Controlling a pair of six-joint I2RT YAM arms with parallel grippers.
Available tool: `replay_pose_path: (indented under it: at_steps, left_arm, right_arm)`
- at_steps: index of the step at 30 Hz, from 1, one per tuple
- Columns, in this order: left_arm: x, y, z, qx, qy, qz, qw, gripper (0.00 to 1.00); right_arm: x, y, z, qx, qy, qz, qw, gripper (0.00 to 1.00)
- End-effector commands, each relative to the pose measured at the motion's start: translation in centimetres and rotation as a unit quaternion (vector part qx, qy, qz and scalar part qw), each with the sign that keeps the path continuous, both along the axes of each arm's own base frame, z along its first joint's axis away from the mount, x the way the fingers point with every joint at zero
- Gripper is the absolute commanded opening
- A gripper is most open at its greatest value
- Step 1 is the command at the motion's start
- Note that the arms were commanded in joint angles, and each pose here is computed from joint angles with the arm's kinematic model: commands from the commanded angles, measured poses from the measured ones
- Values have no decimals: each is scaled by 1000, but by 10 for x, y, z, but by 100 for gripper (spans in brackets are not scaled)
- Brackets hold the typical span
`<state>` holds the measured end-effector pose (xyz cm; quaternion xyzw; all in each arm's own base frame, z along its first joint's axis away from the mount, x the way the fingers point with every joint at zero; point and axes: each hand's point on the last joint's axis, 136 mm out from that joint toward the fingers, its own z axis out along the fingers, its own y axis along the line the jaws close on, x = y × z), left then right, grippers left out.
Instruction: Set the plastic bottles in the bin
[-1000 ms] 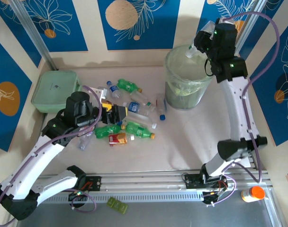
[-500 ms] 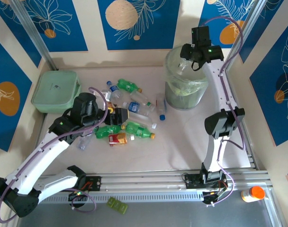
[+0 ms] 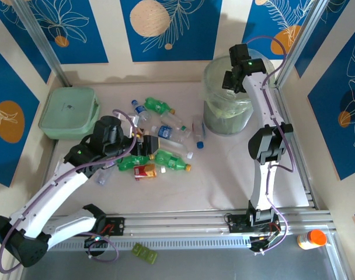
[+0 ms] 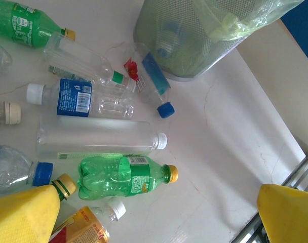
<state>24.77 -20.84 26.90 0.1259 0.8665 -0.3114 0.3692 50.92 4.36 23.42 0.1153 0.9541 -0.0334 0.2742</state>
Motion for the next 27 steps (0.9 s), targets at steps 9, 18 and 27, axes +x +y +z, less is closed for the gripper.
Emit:
replay_pose_path:
  at_steps: [9,18,27]
  left_arm:
    - [5,4,0,16,-16,9,1000,100]
    - [6,7,1,19,-20,13,1000,100]
    - [6,10,3,18,-23,20,999,100]
  right_arm:
    - [0,-16,-76,-17,98,-20,995,54]
    - [6,-13,-65,-10,77,-15,997,79]
    - [-2,-7,6,16,0,-6,1000,78]
